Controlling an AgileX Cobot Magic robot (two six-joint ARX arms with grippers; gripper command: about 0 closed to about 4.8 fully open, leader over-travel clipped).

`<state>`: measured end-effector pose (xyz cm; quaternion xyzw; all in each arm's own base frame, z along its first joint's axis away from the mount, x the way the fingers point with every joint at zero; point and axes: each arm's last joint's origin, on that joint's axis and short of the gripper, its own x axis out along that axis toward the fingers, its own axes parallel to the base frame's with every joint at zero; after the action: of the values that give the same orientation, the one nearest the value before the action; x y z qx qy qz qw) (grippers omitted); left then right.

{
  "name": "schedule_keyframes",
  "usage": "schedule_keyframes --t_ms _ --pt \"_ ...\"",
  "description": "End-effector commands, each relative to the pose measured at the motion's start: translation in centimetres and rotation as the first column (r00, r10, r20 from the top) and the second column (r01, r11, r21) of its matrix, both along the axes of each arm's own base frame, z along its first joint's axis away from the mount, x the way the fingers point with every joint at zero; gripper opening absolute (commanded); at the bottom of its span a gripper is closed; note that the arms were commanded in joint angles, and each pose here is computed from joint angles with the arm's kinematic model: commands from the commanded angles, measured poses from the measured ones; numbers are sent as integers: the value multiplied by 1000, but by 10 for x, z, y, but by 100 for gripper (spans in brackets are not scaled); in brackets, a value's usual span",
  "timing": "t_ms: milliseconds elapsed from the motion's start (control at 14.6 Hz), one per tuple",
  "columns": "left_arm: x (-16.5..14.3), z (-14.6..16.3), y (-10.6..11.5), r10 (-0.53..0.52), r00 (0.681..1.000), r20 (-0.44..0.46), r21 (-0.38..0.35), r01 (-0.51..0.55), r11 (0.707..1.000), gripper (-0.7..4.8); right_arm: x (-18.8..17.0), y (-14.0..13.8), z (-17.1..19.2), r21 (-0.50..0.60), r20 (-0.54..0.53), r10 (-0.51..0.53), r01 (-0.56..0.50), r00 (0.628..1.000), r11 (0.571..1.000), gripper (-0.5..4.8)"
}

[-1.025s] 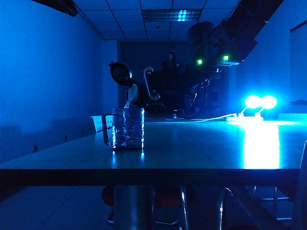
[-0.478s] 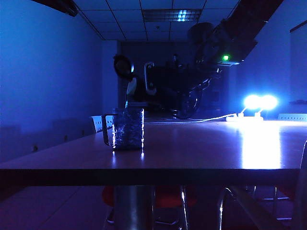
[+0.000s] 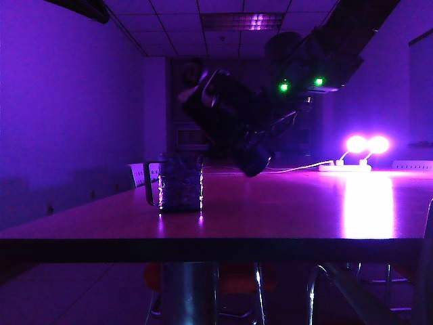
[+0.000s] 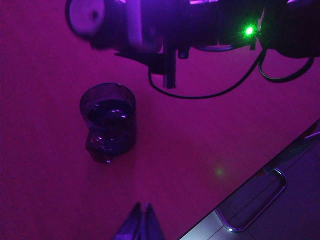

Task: Pick up the black thermos cup, pour some water from it into the cup, and then put the thermos cup back on the table.

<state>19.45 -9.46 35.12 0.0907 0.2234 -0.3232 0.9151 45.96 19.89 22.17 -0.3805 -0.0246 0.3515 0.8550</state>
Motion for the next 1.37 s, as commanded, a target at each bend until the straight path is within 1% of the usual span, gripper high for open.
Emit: schedule_keyframes --t_ms 68,205,273,342,410,615,752,957,1025,1094,1162,1230,1367 --pt "-1 2 0 -8 1000 14 -2 8 1000 -6 1 -2 24 248 -30 -16 23 999 968 162" --pt "-1 2 0 -8 1000 14 -2 8 1000 -6 4 -9 30 409 -110 -31 74 993 909 162" --pt "-1 2 0 -9 1000 14 -2 9 1000 -6 6 -13 31 458 -144 -34 97 989 883 162" --pt "-1 2 0 -9 1000 14 -2 9 1000 -5 7 -15 31 477 -167 -37 114 985 872 162" --pt "-1 2 0 -9 1000 14 -2 9 1000 -5 7 -15 29 472 -184 -38 123 982 873 162" --pt "-1 2 0 -8 1000 14 -3 9 1000 -5 6 -12 28 474 -194 -29 120 981 873 162" --pt "-1 2 0 -9 1000 14 -2 9 1000 -5 6 -12 32 490 -170 -25 107 985 865 162" --pt "-1 2 0 -8 1000 14 -3 9 1000 -5 6 -11 32 491 -167 -33 112 985 864 162" --pt "-1 2 0 -8 1000 14 -3 9 1000 -5 6 -13 32 515 -193 -31 128 981 848 162" --pt "-1 2 0 -9 1000 14 -3 9 1000 -5 7 -15 32 543 -222 -53 169 974 823 162" --pt "-1 3 0 -12 1000 18 -7 13 1000 -6 10 -22 32 556 -240 -101 222 966 801 162" --pt "0 4 -1 -32 999 26 -22 33 999 -6 13 -30 33 567 -246 -107 233 963 790 162" --pt "2 12 -3 -31 997 76 -95 38 995 -5 18 -44 34 573 -234 -97 218 967 790 162"
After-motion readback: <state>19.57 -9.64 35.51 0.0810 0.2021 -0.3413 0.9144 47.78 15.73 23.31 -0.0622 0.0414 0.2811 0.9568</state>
